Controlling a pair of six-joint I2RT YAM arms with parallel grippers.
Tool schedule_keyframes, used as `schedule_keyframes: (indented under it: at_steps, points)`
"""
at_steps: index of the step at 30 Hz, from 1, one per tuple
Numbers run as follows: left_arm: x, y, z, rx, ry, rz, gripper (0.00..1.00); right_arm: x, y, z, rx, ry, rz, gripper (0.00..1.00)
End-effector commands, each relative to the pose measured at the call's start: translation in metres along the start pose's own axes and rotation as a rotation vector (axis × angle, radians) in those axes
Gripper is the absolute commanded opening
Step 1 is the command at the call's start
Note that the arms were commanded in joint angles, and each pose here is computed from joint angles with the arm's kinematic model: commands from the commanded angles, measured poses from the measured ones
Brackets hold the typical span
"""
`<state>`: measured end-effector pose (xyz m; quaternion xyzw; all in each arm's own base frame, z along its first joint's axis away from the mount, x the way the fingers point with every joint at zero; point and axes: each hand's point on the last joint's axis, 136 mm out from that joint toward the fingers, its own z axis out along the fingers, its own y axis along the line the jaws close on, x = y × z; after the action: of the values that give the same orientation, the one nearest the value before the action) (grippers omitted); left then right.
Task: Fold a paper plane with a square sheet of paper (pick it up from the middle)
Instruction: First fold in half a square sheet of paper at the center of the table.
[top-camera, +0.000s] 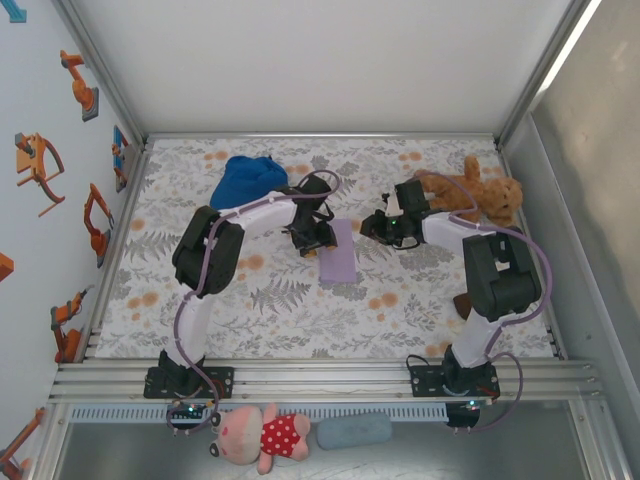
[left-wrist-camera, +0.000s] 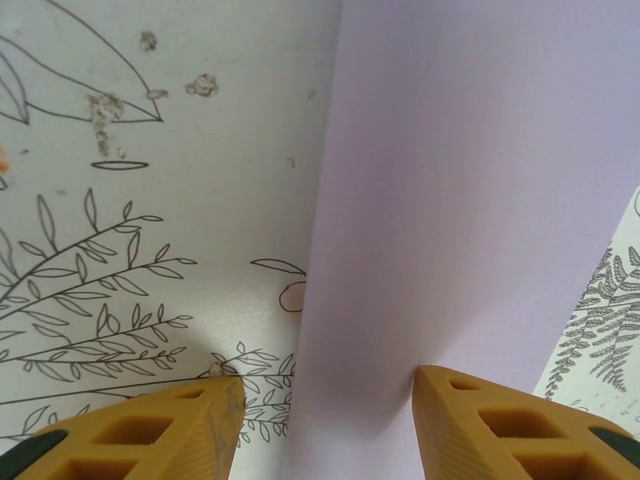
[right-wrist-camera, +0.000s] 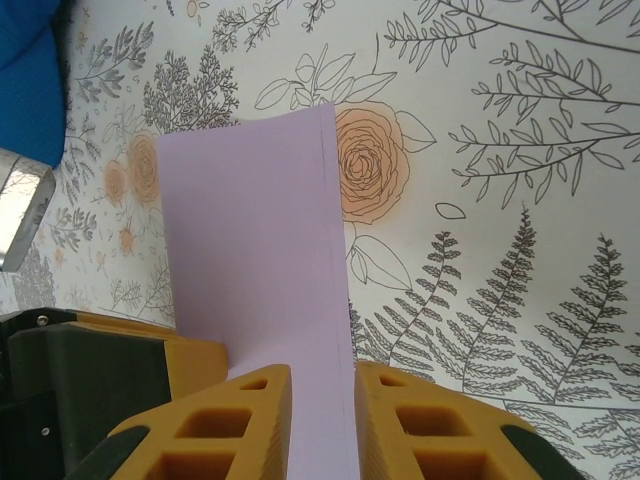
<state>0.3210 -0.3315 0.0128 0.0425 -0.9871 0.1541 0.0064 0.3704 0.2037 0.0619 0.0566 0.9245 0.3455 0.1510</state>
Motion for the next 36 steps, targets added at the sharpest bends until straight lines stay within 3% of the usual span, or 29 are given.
schedule_keyframes:
  at_steps: [1, 11, 26, 36]
  points:
    - [0.034, 0.062, 0.07, -0.225, 0.138, 0.007, 0.52, 0.0, -0.001, -0.005, 0.014, -0.014, -0.022, 0.23]
    - [0.036, 0.062, 0.077, -0.242, 0.169, 0.009, 0.54, 0.002, -0.001, -0.003, 0.003, -0.003, -0.021, 0.23]
    - [0.038, 0.059, 0.084, -0.228, 0.2, 0.011, 0.55, 0.013, 0.022, 0.011, -0.158, 0.087, -0.032, 0.22]
    - [0.041, 0.061, 0.087, -0.231, 0.212, 0.01, 0.55, 0.028, 0.027, 0.027, -0.173, 0.174, -0.042, 0.13]
